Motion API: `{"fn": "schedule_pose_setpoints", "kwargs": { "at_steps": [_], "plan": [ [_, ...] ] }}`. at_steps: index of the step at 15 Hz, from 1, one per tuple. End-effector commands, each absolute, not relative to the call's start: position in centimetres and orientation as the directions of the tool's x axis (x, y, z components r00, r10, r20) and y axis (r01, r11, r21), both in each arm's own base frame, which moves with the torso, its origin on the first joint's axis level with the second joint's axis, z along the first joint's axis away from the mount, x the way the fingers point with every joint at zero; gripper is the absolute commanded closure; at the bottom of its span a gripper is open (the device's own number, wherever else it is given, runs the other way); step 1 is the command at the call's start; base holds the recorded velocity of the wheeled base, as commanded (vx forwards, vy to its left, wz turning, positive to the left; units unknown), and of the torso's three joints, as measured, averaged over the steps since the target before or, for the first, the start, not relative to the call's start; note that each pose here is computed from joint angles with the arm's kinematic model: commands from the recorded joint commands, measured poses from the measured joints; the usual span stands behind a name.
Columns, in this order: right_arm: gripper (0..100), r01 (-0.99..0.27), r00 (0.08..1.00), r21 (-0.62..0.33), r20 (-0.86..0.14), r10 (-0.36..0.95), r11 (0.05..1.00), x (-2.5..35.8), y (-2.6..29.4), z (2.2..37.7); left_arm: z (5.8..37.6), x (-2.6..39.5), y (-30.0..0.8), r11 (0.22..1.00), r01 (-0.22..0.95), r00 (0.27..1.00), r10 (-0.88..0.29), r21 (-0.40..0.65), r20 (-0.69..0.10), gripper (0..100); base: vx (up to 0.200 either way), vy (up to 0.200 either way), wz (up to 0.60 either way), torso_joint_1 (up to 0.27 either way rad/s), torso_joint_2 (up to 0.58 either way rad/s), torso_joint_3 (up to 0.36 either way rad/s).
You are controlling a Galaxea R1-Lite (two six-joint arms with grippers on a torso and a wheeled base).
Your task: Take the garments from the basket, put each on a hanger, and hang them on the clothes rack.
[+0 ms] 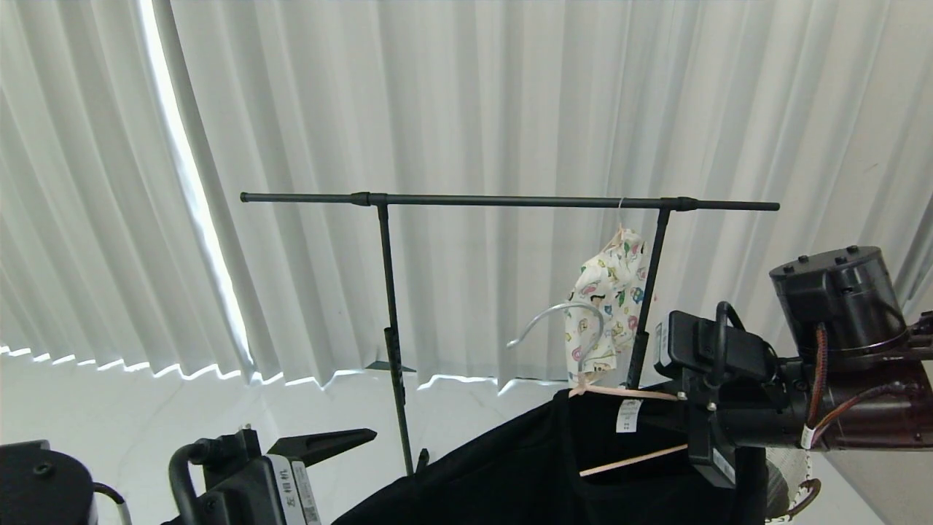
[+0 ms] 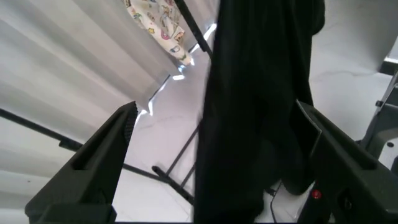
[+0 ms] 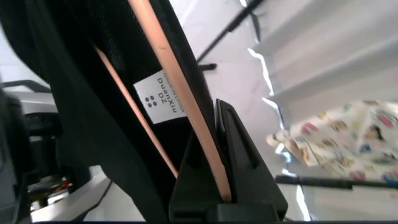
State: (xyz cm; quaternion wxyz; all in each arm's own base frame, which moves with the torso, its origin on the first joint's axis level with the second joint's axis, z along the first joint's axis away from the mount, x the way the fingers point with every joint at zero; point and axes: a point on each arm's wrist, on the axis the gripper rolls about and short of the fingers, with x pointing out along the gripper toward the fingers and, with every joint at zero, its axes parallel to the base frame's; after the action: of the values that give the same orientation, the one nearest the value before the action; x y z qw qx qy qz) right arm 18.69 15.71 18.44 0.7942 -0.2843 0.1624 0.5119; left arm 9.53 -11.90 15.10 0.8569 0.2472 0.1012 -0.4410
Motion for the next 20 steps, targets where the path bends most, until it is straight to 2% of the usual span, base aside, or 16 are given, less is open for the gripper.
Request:
{"fn": "schedule_pose_setpoints", "kwargs": {
  "at_steps": [1, 3, 5, 6, 7, 8, 10, 11, 12, 15, 17, 19, 20],
  "plan": [
    [100, -0.892, 0.452, -0.293, -0.537, 0.713, 0.345, 18.8, 14.8, 18.8, 15.3, 8.9, -10.9, 0.517, 0.784, 0.618, -0.699, 0.343, -0.360, 0, 0.000, 0.000, 0.00, 0.000, 0.00, 0.000],
    [100, -0.889, 0.457, -0.294, -0.533, 0.712, 0.350, 18.9, 14.7, 18.9, 14.3, 9.0, -9.6, 0.564, 0.750, 0.662, -0.642, 0.346, -0.388, 0, 0.000, 0.000, 0.00, 0.000, 0.00, 0.000],
    [100, -0.887, 0.460, -0.300, -0.521, 0.719, 0.351, 18.7, 14.6, 19.2, 11.2, 9.0, -7.2, 0.633, 0.704, 0.694, -0.518, 0.322, -0.499, 0, 0.000, 0.000, 0.00, 0.000, 0.00, 0.000],
    [100, -0.888, 0.458, -0.301, -0.519, 0.722, 0.347, 18.6, 14.6, 19.2, 10.5, 9.3, -6.8, 0.640, 0.714, 0.672, -0.512, 0.285, -0.535, 0, 0.000, 0.000, 0.00, 0.000, 0.00, 0.000],
    [100, -0.888, 0.458, -0.304, -0.512, 0.727, 0.345, 18.4, 14.6, 19.4, 10.5, 9.5, -7.0, 0.614, 0.748, 0.636, -0.553, 0.254, -0.538, 0, 0.000, 0.000, 0.00, 0.000, 0.00, 0.000],
    [100, -0.888, 0.458, -0.305, -0.512, 0.727, 0.344, 18.4, 14.6, 19.4, 10.5, 9.6, -7.0, 0.608, 0.753, 0.630, -0.560, 0.250, -0.538, 0, 0.000, 0.000, 0.00, 0.000, 0.00, 0.000],
    [100, -0.888, 0.454, -0.320, -0.504, 0.735, 0.330, 18.2, 14.7, 19.6, 9.9, 10.8, -7.7, 0.612, 0.760, 0.601, -0.535, 0.218, -0.594, 0, 0.000, 0.000, 0.00, 0.000, 0.00, 0.000],
    [100, -0.885, 0.458, -0.330, -0.498, 0.737, 0.327, 18.0, 14.6, 19.8, 10.2, 11.2, -8.0, 0.611, 0.761, 0.603, -0.542, 0.218, -0.585, 0, 0.000, 0.000, 0.00, 0.000, 0.00, 0.000],
    [100, -0.883, 0.460, -0.342, -0.491, 0.740, 0.322, 17.8, 14.5, 20.0, 10.3, 11.6, -8.2, 0.602, 0.771, 0.591, -0.554, 0.208, -0.586, 100, 0.000, 0.000, 0.00, 0.000, 0.00, 0.000],
    [100, -0.881, 0.463, -0.344, -0.489, 0.739, 0.325, 17.7, 14.3, 20.0, 10.1, 11.7, -8.1, 0.603, 0.772, 0.584, -0.548, 0.201, -0.599, 100, 0.000, 0.000, 0.00, 0.000, 0.00, 0.000],
    [100, -0.880, 0.466, -0.344, -0.491, 0.736, 0.328, 17.7, 14.3, 20.0, 10.0, 12.1, -7.6, 0.636, 0.745, 0.605, -0.519, 0.200, -0.604, 100, 0.000, 0.000, 0.00, 0.000, 0.00, 0.000],
    [100, -0.873, 0.481, -0.344, -0.491, 0.726, 0.345, 18.0, 14.0, 20.0, 9.9, 12.8, -6.6, 0.697, 0.688, 0.646, -0.462, 0.203, -0.608, 100, 0.000, 0.000, 0.00, 0.000, 0.00, 0.000],
    [100, -0.862, 0.502, -0.346, -0.490, 0.713, 0.370, 18.4, 13.4, 20.0, 9.7, 13.2, -5.1, 0.768, 0.604, 0.692, -0.372, 0.213, -0.619, 100, 0.000, 0.000, 0.00, 0.000, 0.00, 0.000]
  ]
}}
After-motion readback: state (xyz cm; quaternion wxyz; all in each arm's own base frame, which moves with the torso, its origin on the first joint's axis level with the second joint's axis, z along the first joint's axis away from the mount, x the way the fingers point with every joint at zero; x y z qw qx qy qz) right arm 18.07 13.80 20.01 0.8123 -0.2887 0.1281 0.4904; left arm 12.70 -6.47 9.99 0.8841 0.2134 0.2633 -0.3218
